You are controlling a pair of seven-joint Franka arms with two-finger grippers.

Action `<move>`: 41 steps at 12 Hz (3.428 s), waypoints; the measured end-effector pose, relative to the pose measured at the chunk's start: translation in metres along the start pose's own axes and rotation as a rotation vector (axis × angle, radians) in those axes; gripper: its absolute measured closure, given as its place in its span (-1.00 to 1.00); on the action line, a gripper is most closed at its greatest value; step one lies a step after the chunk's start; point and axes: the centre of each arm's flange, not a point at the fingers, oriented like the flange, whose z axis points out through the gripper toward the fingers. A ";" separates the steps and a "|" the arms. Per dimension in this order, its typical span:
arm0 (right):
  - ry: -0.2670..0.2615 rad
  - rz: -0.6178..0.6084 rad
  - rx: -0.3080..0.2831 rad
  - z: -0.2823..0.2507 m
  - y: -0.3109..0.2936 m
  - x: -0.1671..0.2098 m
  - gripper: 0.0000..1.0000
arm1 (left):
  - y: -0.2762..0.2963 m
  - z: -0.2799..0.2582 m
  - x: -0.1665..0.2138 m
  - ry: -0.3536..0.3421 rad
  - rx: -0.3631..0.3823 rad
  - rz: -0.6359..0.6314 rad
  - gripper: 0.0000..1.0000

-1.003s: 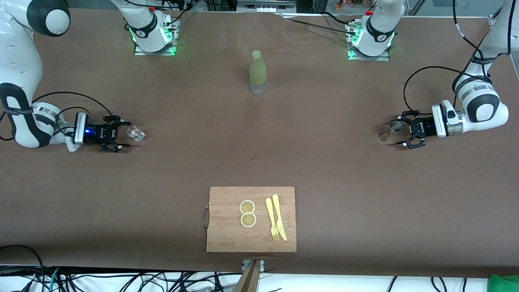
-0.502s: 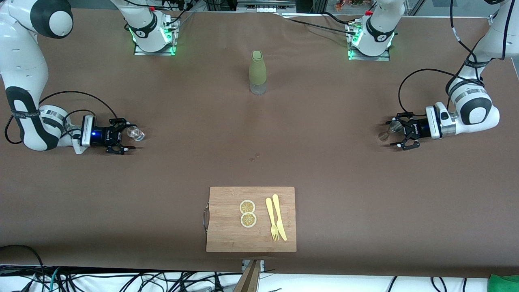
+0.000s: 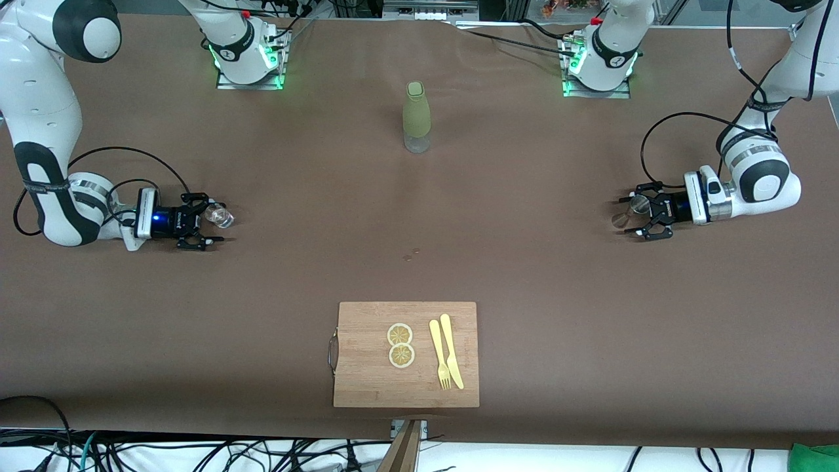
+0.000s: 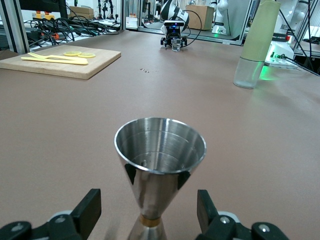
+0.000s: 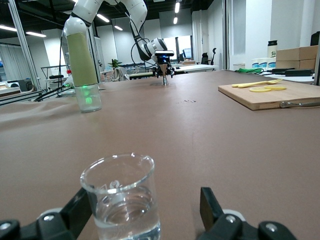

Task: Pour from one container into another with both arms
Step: 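Close the right gripper on the beaker while the left gripper grasps the jigger, then lift the beaker with the right gripper while the left gripper lifts the jigger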

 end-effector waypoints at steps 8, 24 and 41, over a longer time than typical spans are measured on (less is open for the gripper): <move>0.000 0.000 0.000 0.000 0.000 0.000 -0.07 | 0.000 0.004 0.000 0.005 -0.004 0.001 0.30; -0.031 -0.023 -0.001 -0.001 0.012 0.006 0.01 | -0.006 0.008 0.019 0.021 -0.018 0.020 0.80; -0.147 0.023 0.138 0.058 0.086 0.093 0.01 | -0.028 0.052 0.092 0.119 -0.036 -0.030 0.80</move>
